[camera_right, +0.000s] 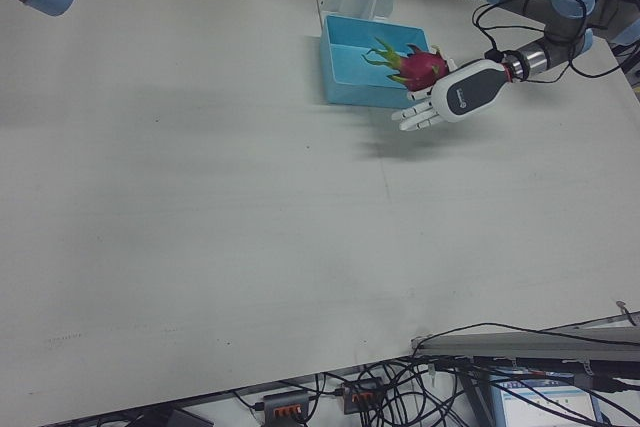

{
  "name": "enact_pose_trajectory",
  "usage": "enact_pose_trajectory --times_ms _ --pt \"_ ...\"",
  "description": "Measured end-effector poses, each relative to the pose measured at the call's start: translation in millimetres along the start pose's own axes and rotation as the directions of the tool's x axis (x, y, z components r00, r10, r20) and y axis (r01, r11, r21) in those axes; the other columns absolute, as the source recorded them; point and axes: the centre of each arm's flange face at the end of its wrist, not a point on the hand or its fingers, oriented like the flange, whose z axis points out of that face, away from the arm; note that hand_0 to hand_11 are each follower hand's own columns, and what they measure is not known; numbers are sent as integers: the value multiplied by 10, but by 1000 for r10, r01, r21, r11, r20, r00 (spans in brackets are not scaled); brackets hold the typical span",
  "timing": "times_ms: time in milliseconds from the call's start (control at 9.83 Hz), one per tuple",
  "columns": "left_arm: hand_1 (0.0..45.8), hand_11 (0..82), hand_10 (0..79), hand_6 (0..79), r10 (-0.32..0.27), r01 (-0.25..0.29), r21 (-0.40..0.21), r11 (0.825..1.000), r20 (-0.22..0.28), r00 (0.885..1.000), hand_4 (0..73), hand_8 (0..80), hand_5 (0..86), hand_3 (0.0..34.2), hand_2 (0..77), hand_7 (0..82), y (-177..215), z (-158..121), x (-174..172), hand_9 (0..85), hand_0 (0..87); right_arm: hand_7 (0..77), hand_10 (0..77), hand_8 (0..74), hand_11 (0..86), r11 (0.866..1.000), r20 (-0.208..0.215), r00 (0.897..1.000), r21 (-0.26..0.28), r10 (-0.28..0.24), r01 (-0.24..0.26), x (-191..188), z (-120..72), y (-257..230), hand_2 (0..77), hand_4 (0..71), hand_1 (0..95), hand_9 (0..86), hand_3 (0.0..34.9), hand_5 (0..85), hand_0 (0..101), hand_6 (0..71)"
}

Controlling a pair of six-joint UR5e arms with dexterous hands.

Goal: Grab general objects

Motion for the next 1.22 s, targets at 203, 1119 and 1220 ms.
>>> enact_pose_trajectory --times_ms 203,1119,1220 --pt "0 104 87 65 -21 22 -75 997 22 1000 262 11 453 0 300 202 419 159 -90 5 538 0 0 0 5 1000 -1 1000 0 0 0 2 0 0 16 0 54 5 0 5 0 0" --pt "0 11 11 0 -45 69 -214 974 115 992 262 22 458 3 316 125 807 104 -588 16 495 0 0 0 5 1000 0 1000 0 0 0 0 0 0 16 0 54 5 1 5 0 0" --pt "0 11 11 0 -45 69 -214 974 116 992 240 16 387 56 267 54 805 92 -604 16 470 0 0 0 5 1000 0 1000 0 0 0 0 0 0 16 0 54 5 0 5 0 0"
